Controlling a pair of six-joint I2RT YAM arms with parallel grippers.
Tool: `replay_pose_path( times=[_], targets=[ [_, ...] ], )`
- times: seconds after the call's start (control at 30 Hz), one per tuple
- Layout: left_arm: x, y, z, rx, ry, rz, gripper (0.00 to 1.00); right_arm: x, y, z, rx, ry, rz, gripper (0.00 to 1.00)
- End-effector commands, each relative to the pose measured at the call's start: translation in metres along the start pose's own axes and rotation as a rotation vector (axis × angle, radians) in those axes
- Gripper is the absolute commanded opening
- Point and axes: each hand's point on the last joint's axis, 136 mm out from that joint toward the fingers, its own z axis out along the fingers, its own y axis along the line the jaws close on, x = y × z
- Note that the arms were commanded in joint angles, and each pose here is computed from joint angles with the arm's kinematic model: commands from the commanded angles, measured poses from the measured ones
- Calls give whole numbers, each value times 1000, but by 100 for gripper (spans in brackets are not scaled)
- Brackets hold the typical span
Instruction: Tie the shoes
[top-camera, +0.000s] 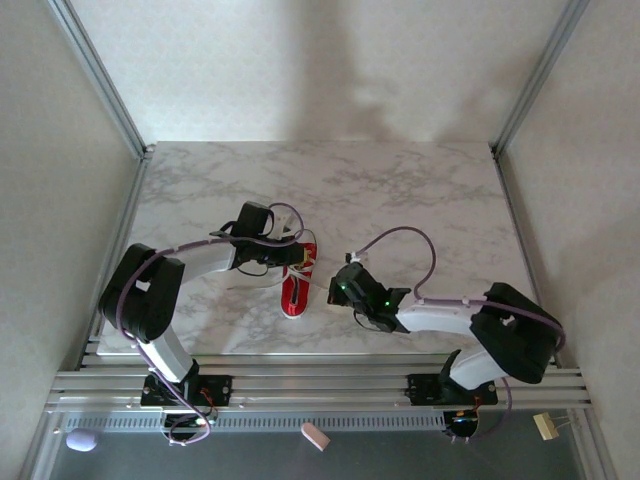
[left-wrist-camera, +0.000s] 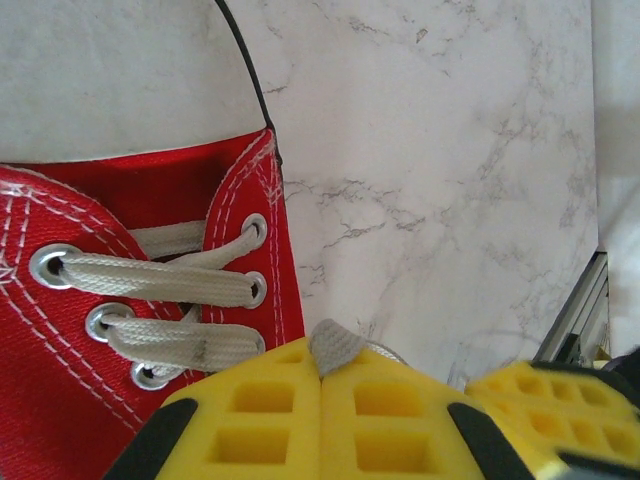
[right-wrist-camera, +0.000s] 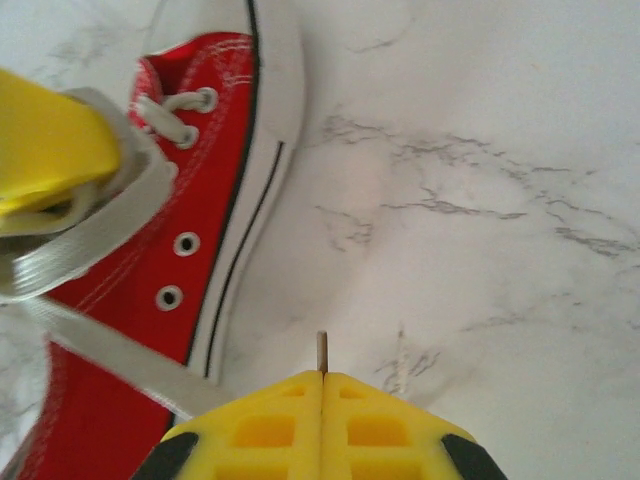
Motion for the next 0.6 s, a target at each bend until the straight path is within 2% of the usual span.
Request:
replay_pose_path(
  times=[0.0,0.2,0.57],
  targets=[
    [-4,-5,-9,4,-30,14,0,-21,20,9,-60,-16,32,0],
    [-5,-10,-15,13,-47,20,0,-36,16,28,-54,-3,42,0],
    [-10,-27,-30,45,-89,53,0,-42,22,49,-76,26,53,0]
  ],
)
